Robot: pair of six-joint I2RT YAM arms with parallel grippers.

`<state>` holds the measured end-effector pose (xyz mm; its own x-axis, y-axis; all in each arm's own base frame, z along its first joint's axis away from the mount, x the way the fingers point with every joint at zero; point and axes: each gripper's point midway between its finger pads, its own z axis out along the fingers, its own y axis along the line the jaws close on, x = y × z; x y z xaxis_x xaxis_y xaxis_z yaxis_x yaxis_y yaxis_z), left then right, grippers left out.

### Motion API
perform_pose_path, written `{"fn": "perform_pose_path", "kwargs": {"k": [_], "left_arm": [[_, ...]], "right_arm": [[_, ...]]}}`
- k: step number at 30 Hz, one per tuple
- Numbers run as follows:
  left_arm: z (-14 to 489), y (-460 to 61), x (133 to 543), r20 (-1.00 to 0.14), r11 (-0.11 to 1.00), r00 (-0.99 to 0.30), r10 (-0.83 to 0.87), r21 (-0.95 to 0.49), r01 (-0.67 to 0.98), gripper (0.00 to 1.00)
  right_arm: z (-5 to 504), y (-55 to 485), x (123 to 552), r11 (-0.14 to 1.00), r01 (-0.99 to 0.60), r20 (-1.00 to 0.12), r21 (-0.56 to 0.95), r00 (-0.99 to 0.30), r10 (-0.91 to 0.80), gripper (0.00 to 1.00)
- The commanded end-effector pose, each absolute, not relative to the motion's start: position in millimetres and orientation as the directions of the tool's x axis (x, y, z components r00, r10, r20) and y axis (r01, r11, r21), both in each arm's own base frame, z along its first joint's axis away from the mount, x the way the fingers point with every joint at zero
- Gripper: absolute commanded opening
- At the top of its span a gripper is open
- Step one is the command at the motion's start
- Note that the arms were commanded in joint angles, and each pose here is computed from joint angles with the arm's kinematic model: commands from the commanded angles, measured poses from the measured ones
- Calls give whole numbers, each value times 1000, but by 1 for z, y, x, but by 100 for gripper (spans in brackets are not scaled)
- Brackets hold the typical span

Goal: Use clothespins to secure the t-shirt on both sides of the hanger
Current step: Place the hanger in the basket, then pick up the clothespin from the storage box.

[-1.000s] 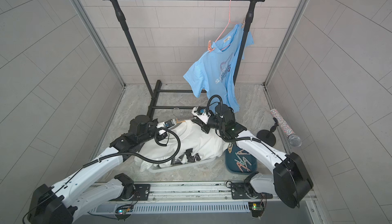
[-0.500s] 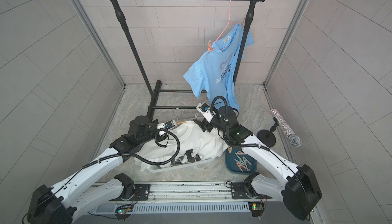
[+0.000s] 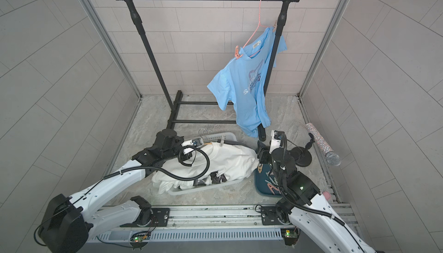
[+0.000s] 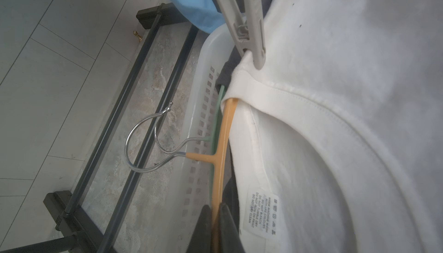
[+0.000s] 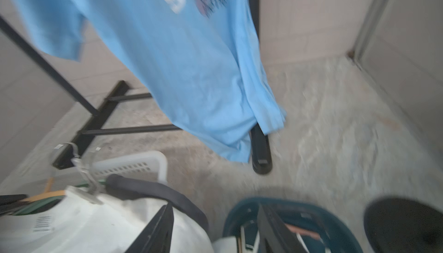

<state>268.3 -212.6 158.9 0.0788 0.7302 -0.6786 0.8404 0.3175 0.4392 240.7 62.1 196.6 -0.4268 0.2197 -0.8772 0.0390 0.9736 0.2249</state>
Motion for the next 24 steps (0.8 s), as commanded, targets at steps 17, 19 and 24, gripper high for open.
{"fn": "perform_pose_path", "kwargs": {"k": [17,19,24], "left_arm": [[251,-204,285,-937,708,-12,349,255,659,71],[253,-200,290,-948,743,-49,314,214,634,73],[257,-198,298,-959,788,-122,255,133,601,75]], "right_arm": [[63,38,232,862,408,-566,300,-651,506,35],[57,41,233,855,413,-547,313,-657,518,33],[45,50,238,852,406,-512,331,-681,524,29]]}}
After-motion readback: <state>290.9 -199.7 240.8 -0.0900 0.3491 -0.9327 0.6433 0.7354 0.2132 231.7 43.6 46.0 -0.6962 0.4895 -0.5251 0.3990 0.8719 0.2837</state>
